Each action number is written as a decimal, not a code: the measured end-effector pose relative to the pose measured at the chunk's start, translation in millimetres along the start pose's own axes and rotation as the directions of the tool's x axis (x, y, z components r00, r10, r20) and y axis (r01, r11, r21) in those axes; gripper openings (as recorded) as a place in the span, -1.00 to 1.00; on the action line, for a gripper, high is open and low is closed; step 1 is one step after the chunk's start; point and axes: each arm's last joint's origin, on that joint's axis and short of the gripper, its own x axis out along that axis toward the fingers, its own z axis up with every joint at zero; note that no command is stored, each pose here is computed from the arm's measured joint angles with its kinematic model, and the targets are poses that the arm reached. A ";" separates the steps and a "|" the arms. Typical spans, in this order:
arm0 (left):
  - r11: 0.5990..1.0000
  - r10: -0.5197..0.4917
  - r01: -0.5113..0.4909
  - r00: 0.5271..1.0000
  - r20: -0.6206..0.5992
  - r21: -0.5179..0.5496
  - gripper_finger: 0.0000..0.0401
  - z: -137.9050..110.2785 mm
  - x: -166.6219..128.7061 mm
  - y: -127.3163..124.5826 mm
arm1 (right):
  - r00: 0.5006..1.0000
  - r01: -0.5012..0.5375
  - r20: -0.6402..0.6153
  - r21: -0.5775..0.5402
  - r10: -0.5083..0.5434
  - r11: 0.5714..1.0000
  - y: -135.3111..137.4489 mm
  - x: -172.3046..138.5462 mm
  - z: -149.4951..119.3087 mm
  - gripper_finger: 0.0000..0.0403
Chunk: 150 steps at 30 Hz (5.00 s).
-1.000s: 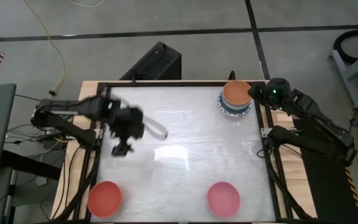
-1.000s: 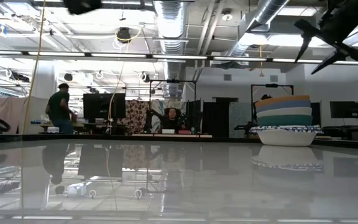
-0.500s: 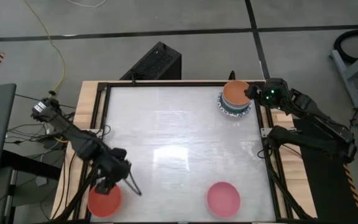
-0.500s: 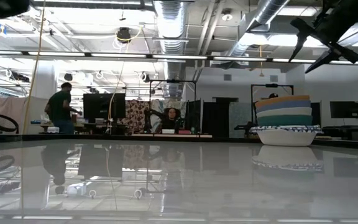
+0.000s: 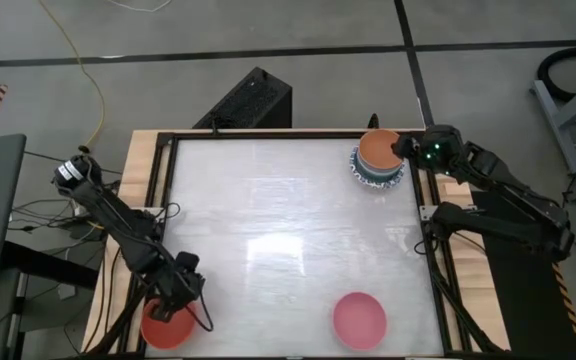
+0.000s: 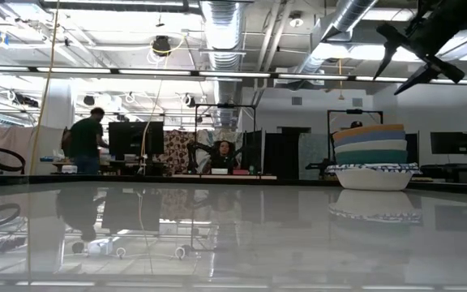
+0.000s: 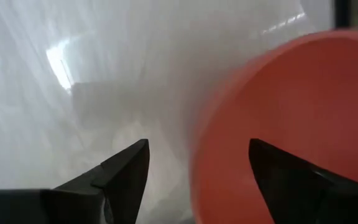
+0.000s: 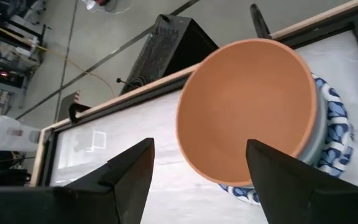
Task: Nest bowls inside each other
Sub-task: Stack the orange bowl into the light orange bowl
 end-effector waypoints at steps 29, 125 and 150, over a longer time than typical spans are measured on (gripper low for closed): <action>0.503 0.747 -0.436 0.654 0.121 -0.747 -1.00 33.6 -32.5 113.8 | 0.969 -0.220 0.025 -0.348 0.244 0.911 25.3 -6.8 -3.3 0.37; 0.415 0.801 -0.573 -0.139 0.583 -0.707 0.26 169.5 -191.9 267.3 | 0.983 -0.140 0.070 -0.332 0.172 0.933 129.5 75.2 -44.0 -0.99; 0.436 0.867 -0.465 -0.012 0.498 -0.771 0.27 157.7 -186.0 266.6 | 0.924 0.378 -0.043 -0.030 -0.379 0.925 42.7 -4.4 40.0 -1.00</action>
